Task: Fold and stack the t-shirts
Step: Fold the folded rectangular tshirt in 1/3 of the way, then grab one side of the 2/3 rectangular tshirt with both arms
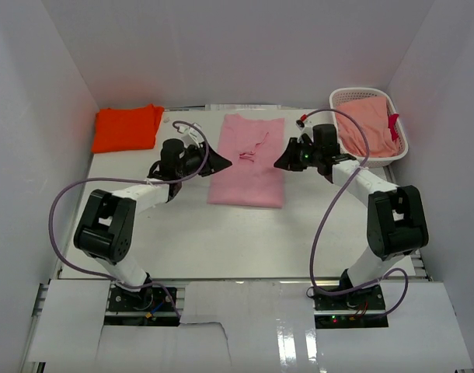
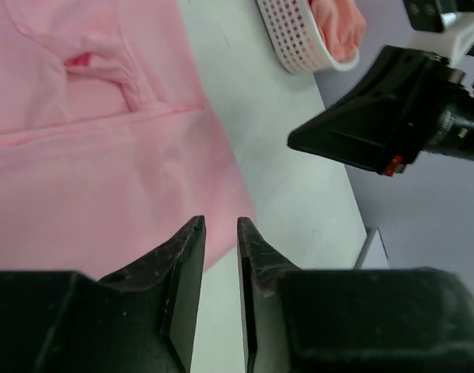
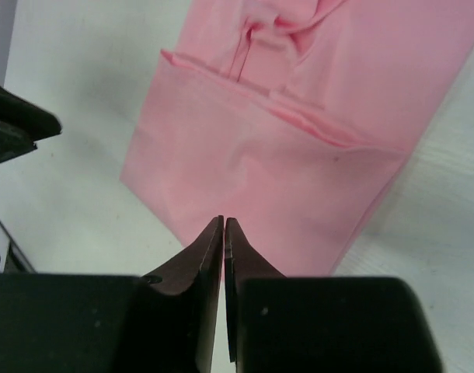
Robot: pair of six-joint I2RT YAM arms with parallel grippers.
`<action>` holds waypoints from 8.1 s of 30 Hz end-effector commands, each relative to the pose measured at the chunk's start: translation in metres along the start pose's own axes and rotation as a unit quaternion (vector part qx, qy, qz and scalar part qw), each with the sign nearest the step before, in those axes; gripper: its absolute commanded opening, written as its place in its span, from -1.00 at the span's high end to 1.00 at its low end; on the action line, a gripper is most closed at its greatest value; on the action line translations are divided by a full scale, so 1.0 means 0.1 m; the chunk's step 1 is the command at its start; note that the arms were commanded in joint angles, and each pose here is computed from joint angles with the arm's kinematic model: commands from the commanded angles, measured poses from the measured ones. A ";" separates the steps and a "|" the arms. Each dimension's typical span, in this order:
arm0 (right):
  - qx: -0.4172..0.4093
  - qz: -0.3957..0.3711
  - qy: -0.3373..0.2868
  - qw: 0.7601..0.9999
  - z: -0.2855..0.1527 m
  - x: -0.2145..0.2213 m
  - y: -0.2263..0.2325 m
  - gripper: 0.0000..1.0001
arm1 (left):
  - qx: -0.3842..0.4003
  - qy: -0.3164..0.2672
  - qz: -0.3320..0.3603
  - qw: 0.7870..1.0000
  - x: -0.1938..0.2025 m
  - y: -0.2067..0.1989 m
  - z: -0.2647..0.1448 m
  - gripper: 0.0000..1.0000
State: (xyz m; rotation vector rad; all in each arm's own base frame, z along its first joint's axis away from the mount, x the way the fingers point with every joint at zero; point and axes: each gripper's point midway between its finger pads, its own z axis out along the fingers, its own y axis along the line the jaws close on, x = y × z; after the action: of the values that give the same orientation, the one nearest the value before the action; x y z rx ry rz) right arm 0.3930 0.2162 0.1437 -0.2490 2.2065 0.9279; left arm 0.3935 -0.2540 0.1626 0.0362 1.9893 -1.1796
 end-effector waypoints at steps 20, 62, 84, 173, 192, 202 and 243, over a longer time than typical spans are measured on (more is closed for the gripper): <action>-0.089 0.042 0.063 0.993 0.51 0.31 0.29 0.85 | 0.219 0.195 -0.114 0.949 1.41 -0.18 0.35 1.00; -0.115 0.077 0.066 0.988 1.59 0.30 -0.41 0.85 | 0.038 0.210 -0.084 0.973 1.79 0.33 0.41 1.00; -0.105 -0.022 0.017 0.994 0.08 -0.14 0.62 0.62 | 0.103 0.131 0.005 0.986 0.73 -0.79 0.33 1.00; 0.012 0.149 0.111 0.983 0.03 1.42 -0.60 0.85 | -0.132 0.099 -0.081 0.983 1.22 1.31 -0.54 0.00; 0.014 0.149 0.113 0.982 0.03 1.43 -0.61 0.85 | -0.130 0.127 -0.100 0.978 1.34 1.31 -0.54 0.27; 0.016 0.148 0.117 0.982 0.01 1.44 -0.61 0.85 | -0.134 0.141 -0.107 0.975 1.43 1.39 -0.51 1.00; 0.015 0.105 0.139 0.984 -1.17 2.07 0.04 0.85 | -0.111 0.147 -0.091 0.979 1.83 0.11 -1.46 1.00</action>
State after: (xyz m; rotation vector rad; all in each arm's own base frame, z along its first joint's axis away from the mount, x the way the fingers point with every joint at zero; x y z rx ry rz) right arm 0.1727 0.1584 0.0443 -0.1093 2.5663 1.0445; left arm 0.1811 -0.2063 0.0586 -0.0615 2.4210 -1.1329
